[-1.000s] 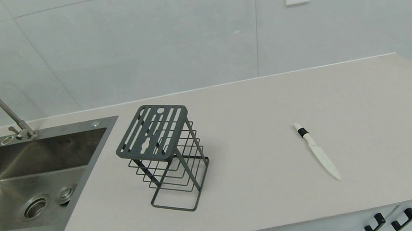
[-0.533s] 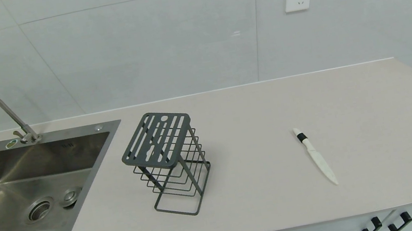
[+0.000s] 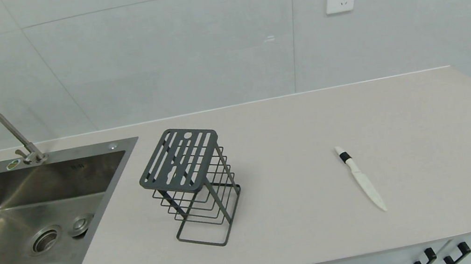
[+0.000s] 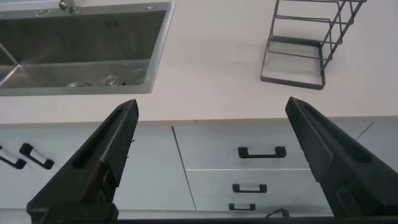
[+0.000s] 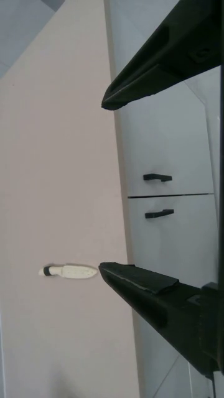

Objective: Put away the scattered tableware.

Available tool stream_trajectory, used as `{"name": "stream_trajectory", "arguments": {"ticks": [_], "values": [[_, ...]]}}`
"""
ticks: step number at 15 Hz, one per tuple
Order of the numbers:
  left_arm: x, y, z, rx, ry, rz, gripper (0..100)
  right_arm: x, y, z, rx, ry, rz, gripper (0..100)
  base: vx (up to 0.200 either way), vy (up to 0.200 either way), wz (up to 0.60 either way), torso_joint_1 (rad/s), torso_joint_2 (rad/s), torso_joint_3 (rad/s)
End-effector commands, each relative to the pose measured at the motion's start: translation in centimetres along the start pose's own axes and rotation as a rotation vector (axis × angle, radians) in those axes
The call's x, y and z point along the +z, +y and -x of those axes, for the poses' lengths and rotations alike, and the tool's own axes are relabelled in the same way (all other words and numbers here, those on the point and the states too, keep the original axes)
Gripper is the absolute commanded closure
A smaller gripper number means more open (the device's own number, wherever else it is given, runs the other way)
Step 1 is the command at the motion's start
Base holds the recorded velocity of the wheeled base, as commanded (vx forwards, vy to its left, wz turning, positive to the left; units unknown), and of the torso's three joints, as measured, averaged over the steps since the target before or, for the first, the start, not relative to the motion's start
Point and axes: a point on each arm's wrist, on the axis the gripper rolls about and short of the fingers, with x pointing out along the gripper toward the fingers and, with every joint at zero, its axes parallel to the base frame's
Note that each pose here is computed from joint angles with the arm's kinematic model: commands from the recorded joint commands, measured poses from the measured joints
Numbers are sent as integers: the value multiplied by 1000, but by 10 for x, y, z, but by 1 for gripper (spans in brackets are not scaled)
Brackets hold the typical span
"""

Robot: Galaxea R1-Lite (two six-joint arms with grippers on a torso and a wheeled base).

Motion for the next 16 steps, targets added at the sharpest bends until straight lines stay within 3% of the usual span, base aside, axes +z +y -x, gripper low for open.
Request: {"name": "stream_trajectory", "arguments": {"ticks": [1, 11, 14, 16], "values": [[0, 0, 0, 1, 1, 0, 0, 0, 0, 0, 0, 0, 0, 0, 0, 0, 0, 0, 0, 0], [0, 0, 0, 1, 1, 1, 0, 0, 0, 0, 0, 0, -1, 0, 0, 0, 0, 258, -29, 217], [0, 0, 0, 1, 1, 1, 0, 0, 0, 0, 0, 0, 0, 0, 0, 0, 0, 49, -10, 39], [0, 0, 0, 1, 1, 24, 0, 0, 0, 0, 0, 0, -3, 0, 0, 0, 0, 0, 0, 0]]}}
